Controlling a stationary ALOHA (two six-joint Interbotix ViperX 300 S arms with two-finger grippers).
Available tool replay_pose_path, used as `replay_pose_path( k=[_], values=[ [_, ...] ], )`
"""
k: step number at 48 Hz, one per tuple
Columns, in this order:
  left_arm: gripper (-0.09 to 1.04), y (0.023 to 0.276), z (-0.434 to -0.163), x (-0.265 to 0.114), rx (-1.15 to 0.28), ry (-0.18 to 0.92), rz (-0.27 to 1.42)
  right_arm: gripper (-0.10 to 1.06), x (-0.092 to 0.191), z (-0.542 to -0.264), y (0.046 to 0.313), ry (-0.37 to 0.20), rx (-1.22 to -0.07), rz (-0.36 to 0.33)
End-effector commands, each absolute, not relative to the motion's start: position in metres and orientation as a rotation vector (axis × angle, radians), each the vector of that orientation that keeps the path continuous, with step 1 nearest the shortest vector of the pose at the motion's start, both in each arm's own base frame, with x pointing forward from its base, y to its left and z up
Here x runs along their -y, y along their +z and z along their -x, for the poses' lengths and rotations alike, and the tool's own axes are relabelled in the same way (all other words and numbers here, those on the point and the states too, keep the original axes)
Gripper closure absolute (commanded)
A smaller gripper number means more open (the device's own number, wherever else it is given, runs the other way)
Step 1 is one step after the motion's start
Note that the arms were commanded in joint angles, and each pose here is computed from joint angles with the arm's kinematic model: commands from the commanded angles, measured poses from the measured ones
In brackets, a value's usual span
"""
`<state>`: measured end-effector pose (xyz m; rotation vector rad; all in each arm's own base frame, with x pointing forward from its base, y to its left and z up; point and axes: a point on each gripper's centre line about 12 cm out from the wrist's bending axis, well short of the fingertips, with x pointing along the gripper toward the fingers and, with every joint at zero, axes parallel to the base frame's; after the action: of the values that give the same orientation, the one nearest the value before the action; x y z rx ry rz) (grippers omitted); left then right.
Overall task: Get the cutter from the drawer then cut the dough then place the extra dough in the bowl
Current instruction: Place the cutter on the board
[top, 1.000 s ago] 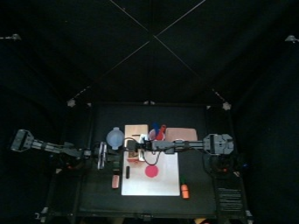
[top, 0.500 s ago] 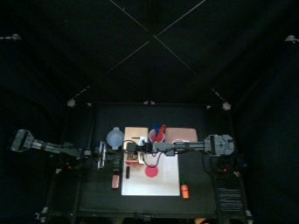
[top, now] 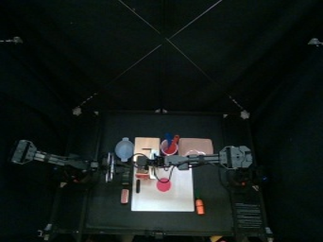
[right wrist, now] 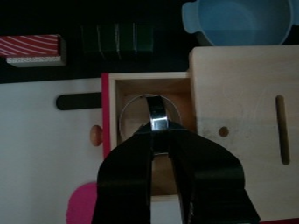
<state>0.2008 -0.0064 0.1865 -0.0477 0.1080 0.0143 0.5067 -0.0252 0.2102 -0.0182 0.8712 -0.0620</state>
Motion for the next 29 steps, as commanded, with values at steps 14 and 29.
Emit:
replay_pose_path(
  k=[14, 29],
  values=[
    [0.3, 0.191, -0.204, 0.004, -0.093, 0.026, 0.049, 0.47, 0.028, -0.488, 0.306, -0.077, -0.681, 0.056],
    [0.3, 0.192, -0.204, 0.004, -0.091, 0.031, 0.055, 0.46, 0.019, -0.428, 0.332, -0.065, -0.664, 0.052]
  ],
)
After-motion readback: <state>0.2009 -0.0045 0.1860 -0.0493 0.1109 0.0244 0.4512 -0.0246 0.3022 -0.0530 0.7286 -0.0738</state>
